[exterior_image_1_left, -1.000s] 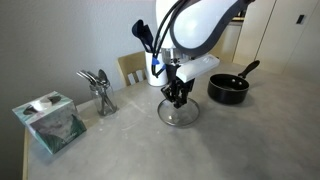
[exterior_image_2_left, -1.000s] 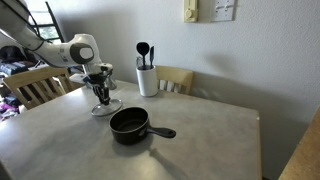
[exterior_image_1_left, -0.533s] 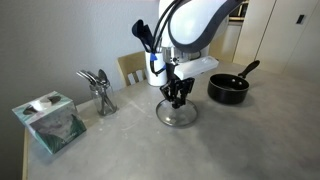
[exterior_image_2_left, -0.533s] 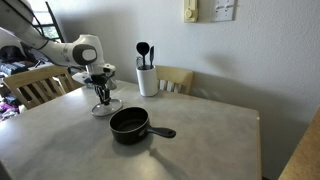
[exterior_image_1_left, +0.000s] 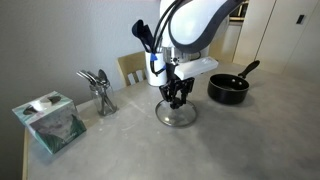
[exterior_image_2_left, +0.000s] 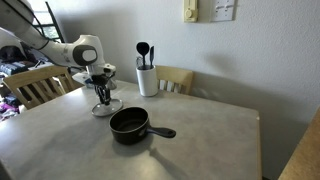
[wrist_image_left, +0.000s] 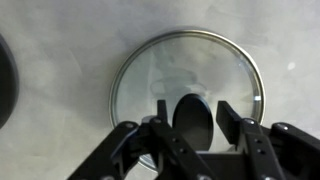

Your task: Remove the glass lid from the black pot

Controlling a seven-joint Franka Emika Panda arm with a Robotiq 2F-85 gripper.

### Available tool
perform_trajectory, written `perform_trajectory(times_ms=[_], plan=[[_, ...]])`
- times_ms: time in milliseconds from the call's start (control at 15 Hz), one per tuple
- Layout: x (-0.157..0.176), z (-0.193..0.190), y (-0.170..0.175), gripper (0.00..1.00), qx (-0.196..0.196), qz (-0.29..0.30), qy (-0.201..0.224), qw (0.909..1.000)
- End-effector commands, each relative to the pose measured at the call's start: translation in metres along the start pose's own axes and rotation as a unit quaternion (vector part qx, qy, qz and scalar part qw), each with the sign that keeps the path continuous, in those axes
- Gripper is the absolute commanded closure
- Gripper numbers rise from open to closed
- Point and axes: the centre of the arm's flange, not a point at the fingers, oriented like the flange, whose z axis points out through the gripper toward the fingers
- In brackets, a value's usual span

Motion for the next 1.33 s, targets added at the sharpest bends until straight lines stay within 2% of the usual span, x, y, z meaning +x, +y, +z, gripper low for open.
perform_trajectory(times_ms=[0, 133, 200, 533, 867, 1067, 1133, 1267], plan=[[-0.006, -0.004, 0.004, 0.15, 0.011, -0.021, 0.003, 0.9997], [-0.008, -0.013, 0.002, 0.01, 0.008, -0.028, 0.004, 0.9996], [-0.01, -0.02, 0.0, 0.0, 0.009, -0.03, 0.005, 0.9995], [-0.017, -0.075, -0.005, 0.0, 0.012, -0.041, 0.021, 0.9989], [-0.025, -0.13, 0.005, 0.0, -0.003, -0.048, 0.003, 0.9989], [-0.028, -0.15, 0.015, 0.0, -0.002, -0.052, -0.007, 0.9986], [-0.02, -0.14, 0.0, 0.0, -0.001, -0.039, 0.004, 0.9992], [-0.021, -0.149, 0.005, 0.0, -0.002, -0.042, 0.002, 0.9991]])
